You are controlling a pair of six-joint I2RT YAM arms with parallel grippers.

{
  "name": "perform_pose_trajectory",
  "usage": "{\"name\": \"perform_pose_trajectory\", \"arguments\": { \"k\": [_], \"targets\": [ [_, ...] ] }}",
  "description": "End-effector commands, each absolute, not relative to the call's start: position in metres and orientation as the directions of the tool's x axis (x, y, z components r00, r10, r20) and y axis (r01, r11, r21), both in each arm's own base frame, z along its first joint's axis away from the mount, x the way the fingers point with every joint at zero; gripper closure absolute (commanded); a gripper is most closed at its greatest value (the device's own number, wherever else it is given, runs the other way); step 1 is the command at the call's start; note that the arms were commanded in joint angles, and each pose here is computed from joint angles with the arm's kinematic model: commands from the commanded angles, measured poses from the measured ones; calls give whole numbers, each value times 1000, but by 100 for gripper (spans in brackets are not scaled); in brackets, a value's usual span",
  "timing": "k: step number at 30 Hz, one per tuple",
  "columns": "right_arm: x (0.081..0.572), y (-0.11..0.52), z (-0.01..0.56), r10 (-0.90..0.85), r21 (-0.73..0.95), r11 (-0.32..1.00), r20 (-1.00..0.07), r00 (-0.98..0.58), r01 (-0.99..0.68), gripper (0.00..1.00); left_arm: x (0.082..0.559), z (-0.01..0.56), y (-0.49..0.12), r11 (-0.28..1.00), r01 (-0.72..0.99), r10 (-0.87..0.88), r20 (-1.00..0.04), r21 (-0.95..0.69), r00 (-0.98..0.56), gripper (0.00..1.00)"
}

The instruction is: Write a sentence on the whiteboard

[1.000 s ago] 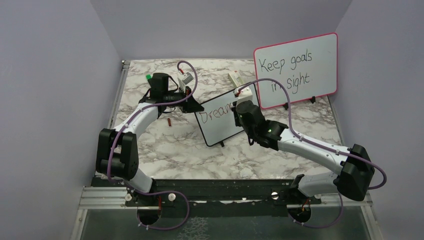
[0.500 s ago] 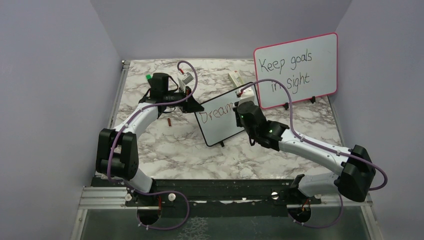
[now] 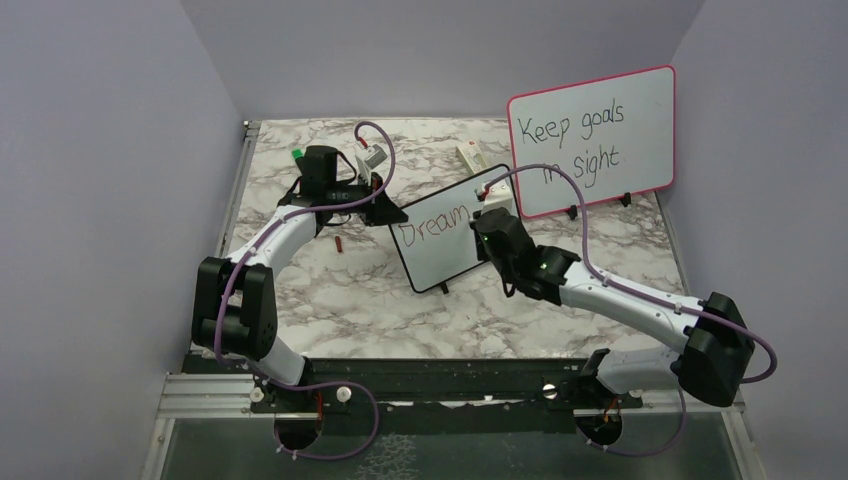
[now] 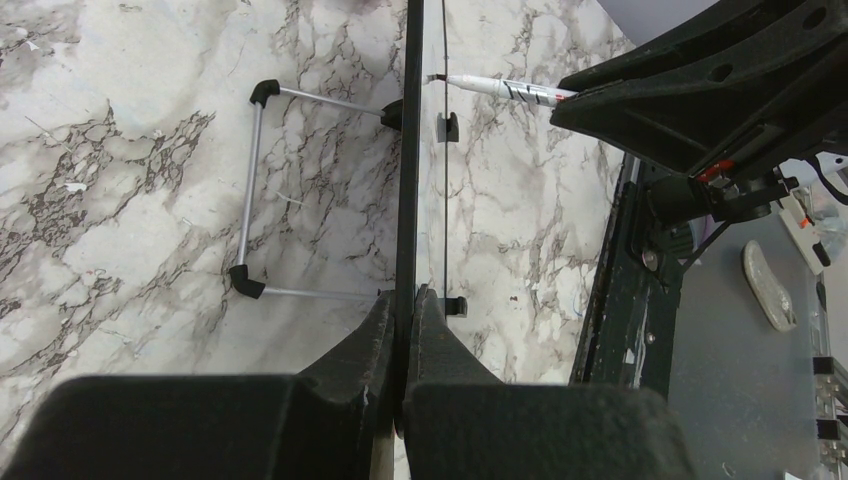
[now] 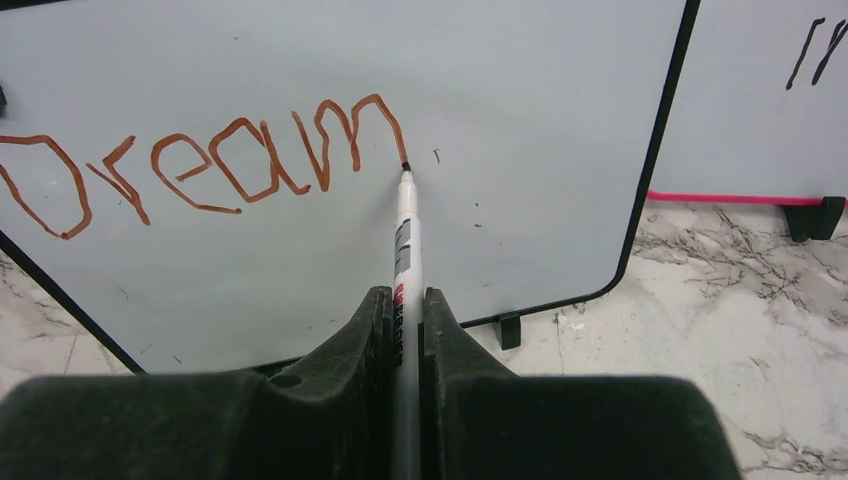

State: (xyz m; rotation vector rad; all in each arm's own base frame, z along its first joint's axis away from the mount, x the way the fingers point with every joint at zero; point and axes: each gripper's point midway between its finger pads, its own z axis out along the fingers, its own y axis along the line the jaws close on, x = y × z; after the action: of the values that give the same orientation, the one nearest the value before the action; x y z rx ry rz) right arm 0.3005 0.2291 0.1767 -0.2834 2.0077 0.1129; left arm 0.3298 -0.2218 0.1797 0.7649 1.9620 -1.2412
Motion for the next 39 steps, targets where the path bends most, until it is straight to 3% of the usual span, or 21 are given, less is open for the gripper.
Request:
{"name": "perform_pose_trajectory", "arguments": {
  "k": [1, 25, 39],
  "targets": [
    [291, 224, 161, -165, -43, 964, -870, -465, -263, 99, 313, 109, -215, 495, 678, 229, -671, -543, -705, 100],
    [305, 221, 215, -88, 0, 966, -940, -328, -259, 99, 314, 109, -214, 500, 677, 230, -671, -541, -705, 100],
    [319, 220, 210, -73, 6, 972, -942, -328, -235, 99, 313, 109, -215, 495, 677, 230, -670, -544, -706, 100]
  ]
}}
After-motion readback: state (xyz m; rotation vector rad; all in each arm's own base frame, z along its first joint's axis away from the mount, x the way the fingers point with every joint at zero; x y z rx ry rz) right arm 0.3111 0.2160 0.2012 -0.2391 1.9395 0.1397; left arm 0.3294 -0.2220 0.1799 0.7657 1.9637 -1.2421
